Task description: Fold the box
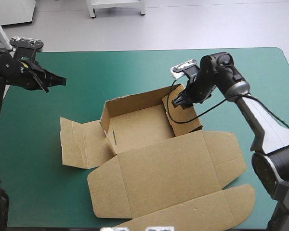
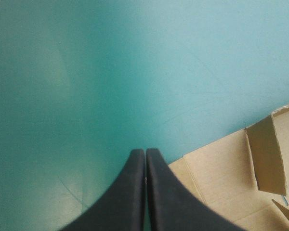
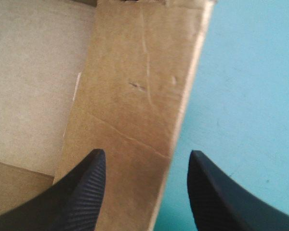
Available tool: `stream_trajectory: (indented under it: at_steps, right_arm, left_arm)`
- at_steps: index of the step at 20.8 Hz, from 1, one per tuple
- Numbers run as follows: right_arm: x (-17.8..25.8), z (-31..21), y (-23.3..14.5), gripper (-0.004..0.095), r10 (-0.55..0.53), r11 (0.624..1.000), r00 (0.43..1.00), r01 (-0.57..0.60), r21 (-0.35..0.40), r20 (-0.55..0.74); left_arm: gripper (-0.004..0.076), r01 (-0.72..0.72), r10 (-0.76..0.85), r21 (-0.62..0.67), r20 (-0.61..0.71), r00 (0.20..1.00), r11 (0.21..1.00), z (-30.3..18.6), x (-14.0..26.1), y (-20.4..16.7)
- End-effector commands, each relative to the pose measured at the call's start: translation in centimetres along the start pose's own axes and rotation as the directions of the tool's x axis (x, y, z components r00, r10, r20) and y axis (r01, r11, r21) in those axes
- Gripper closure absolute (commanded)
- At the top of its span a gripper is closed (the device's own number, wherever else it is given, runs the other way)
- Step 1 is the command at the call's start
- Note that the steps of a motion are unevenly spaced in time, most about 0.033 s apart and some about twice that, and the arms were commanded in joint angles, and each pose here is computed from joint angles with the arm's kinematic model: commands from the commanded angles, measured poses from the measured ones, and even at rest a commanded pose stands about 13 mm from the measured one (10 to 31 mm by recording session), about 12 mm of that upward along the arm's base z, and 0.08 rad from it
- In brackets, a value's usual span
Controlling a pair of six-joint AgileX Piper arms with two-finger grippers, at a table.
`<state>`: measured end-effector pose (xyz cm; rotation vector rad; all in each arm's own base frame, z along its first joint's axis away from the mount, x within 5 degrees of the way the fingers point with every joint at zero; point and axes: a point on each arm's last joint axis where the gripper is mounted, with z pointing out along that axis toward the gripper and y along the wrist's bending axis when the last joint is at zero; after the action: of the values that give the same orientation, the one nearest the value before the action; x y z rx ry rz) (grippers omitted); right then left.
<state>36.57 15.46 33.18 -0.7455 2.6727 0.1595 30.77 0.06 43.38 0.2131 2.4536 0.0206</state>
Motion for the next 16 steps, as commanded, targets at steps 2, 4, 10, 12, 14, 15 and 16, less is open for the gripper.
stream_trajectory:
  at_steps: [2,4,10,12,14,15,16]
  right_arm:
    - [-0.5,-1.2,1.4,0.0422,-0.043,0.994,0.999,0.041,0.104,0.018]
    - [-0.5,-1.2,1.4,0.0422,-0.036,0.994,0.999,0.034,0.103,0.018]
    - [-0.5,-1.1,1.2,0.0422,-0.026,0.991,1.000,0.024,0.131,0.013]
    - [-0.5,-0.6,0.9,0.0422,-0.015,0.990,1.000,0.014,0.139,0.003]
    - [-0.5,0.2,0.6,0.0426,0.003,0.991,1.000,-0.001,0.133,-0.015]
    - [-0.5,0.4,0.6,0.0444,0.007,0.992,1.000,-0.005,0.129,-0.018]
    - [-0.5,0.4,0.6,0.0462,0.008,0.992,1.000,-0.005,0.129,-0.020]
  left_arm:
    - [0.0724,0.004,-0.004,-0.004,0.102,0.995,1.000,-2.2,-0.6,-0.1]
    - [0.0724,0.004,-0.004,-0.004,0.100,0.995,1.000,-2.2,-0.6,-0.1]
    - [0.0724,0.001,-0.001,-0.002,0.096,0.995,1.000,-2.2,-0.6,-0.1]
    - [0.0724,0.004,-0.005,0.011,0.096,0.995,1.000,-2.2,-0.6,-0.2]
    - [0.0724,0.002,-0.005,0.027,0.089,0.996,1.000,-2.2,-0.5,-0.3]
    - [0.0724,0.000,-0.003,0.032,0.088,0.996,0.999,-2.2,-0.5,-0.4]
    - [0.0724,0.000,-0.003,0.033,0.086,0.996,0.999,-2.2,-0.5,-0.4]
